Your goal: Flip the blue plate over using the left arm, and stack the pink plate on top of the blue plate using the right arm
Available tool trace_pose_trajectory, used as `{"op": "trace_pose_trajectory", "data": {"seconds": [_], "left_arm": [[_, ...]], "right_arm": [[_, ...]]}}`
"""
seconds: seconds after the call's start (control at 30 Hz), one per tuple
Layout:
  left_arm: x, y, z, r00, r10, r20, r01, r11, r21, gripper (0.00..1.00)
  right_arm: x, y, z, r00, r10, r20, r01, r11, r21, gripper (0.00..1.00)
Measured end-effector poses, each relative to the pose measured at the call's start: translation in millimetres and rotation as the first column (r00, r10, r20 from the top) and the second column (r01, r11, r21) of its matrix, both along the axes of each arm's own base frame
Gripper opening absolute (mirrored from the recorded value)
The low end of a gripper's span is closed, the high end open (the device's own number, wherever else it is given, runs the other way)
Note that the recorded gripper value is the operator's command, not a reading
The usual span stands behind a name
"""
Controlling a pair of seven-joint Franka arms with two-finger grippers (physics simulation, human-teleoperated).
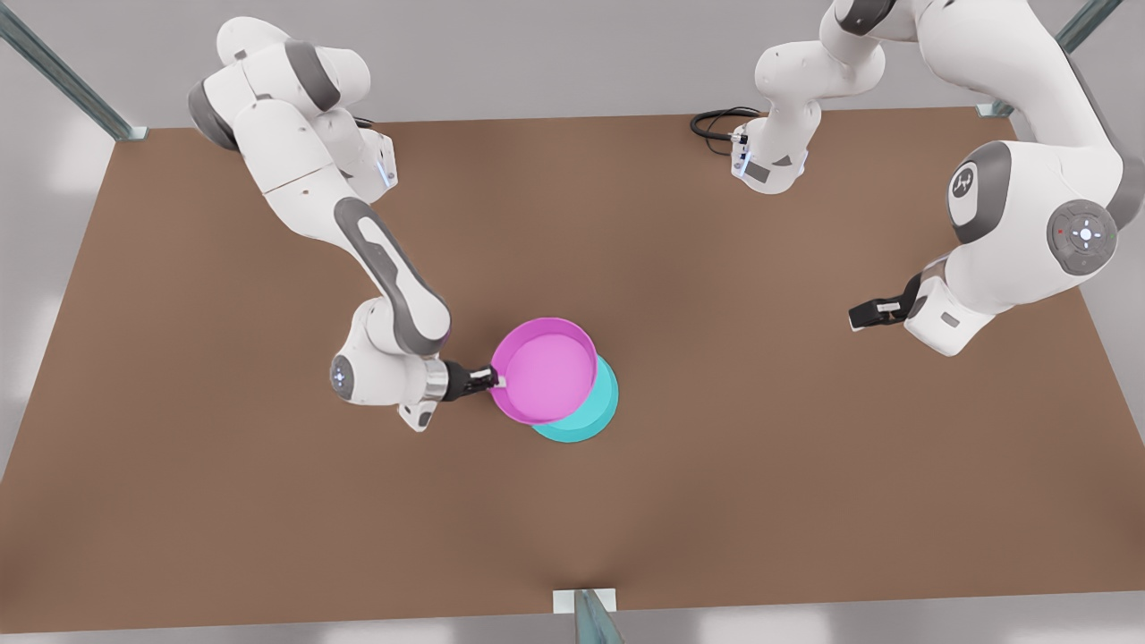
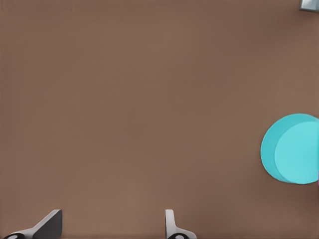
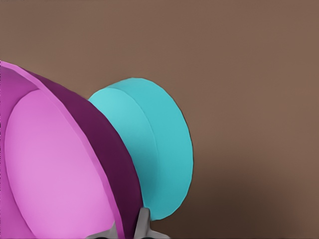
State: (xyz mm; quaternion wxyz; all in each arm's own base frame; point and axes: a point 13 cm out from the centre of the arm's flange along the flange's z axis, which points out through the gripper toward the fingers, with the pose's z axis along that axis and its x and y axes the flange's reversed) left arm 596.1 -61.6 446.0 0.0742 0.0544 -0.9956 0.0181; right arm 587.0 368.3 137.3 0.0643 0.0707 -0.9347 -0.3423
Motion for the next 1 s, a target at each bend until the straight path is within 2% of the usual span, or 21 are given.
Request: {"op": "trace_pose_trajectory", "data": {"seconds": [0.33, 0.37, 0.4, 0.57, 0.63, 0.73, 0.83, 0.9, 0.93, 1.0], "left_arm": [[0.2, 2.7, -5.9, 1.000, -0.010, -0.013, 0.010, 1.000, -0.005, 1.00], [0.7, 4.2, -7.9, 1.000, -0.008, -0.016, 0.008, 1.000, -0.006, 1.00], [1.1, 4.5, -9.2, 1.000, -0.008, -0.018, 0.007, 1.000, -0.006, 1.00], [2.0, 5.6, -11.2, 1.000, -0.006, -0.020, 0.005, 1.000, -0.007, 1.00], [2.3, 5.6, -11.4, 1.000, -0.006, -0.019, 0.005, 1.000, -0.008, 1.00], [2.4, 5.6, -11.6, 1.000, -0.006, -0.019, 0.006, 1.000, -0.008, 1.00], [2.6, 5.5, -11.9, 1.000, -0.006, -0.019, 0.006, 1.000, -0.008, 1.00], [2.7, 5.5, -12.3, 1.000, -0.006, -0.020, 0.006, 1.000, -0.008, 1.00], [2.9, 5.4, -12.6, 1.000, -0.006, -0.020, 0.006, 1.000, -0.009, 1.00], [3.3, 5.7, -13.3, 1.000, -0.006, -0.021, 0.006, 1.000, -0.009, 1.00]], "right_arm": [[5.7, 43.8, -28.0, 0.996, -0.090, -0.016, 0.089, 0.996, -0.030, 0.21], [6.4, 44.2, -28.1, 0.995, -0.099, -0.018, 0.098, 0.995, -0.032, 0.42], [7.0, 44.0, -28.3, 0.994, -0.107, -0.020, 0.106, 0.994, -0.036, 1.00], [14.5, 41.4, -17.5, 0.989, -0.146, -0.021, 0.145, 0.989, -0.041, 1.00], [25.8, 31.5, 17.9, 0.987, -0.162, 0.002, 0.162, 0.986, -0.027, 1.00], [77.5, -61.5, 109.7, 0.979, -0.169, 0.112, 0.181, 0.978, -0.105, 1.00], [128.5, -162.4, 223.5, 0.969, -0.053, 0.241, 0.122, 0.953, -0.279, 1.00], [127.3, -209.6, 293.5, 0.955, 0.046, 0.292, 0.093, 0.891, -0.443, 1.00], [114.4, -226.8, 339.3, 0.946, 0.084, 0.312, 0.092, 0.855, -0.511, 1.00], [55.6, -266.6, 411.7, 0.949, 0.111, 0.297, 0.099, 0.787, -0.610, 1.00]]}}
